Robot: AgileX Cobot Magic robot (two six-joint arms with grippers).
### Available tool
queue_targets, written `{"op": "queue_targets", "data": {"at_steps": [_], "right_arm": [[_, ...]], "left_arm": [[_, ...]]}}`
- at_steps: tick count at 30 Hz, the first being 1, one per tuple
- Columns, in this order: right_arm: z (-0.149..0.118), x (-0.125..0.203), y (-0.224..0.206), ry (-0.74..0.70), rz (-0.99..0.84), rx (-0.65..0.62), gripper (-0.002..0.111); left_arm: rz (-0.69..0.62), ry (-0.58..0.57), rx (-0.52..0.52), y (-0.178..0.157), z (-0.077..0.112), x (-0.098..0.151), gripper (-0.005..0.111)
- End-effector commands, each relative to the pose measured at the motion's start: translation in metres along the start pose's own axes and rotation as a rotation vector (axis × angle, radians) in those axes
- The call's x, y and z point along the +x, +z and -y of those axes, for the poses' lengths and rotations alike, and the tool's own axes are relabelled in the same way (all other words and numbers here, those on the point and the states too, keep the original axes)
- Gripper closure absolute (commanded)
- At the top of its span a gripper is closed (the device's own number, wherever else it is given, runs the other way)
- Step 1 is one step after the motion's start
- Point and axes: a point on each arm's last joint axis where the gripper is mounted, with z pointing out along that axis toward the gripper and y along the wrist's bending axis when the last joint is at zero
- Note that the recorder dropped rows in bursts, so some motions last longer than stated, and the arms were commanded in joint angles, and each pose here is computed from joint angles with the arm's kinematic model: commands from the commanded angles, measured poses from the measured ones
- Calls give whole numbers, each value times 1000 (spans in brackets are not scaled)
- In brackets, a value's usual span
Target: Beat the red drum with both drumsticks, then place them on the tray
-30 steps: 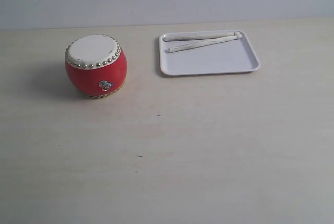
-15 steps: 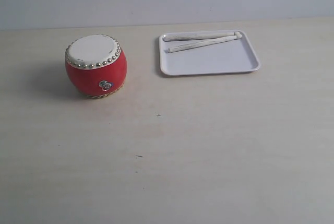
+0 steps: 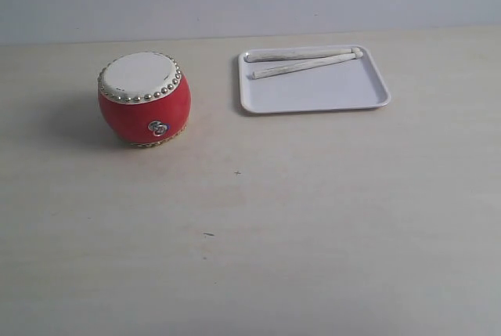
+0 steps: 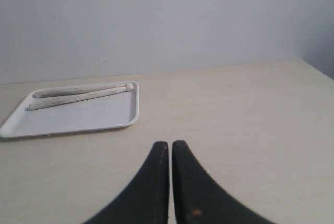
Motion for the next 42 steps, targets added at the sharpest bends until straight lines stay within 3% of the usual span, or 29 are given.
{"op": "queue_targets", "data": {"at_steps": [1,42], "right_arm": [[1,2,0,-57,-4,18,105],[1,2,0,-58,-4,18,105]], "left_arm": [[11,4,4,0,0,0,107],[11,4,4,0,0,0,107]]}}
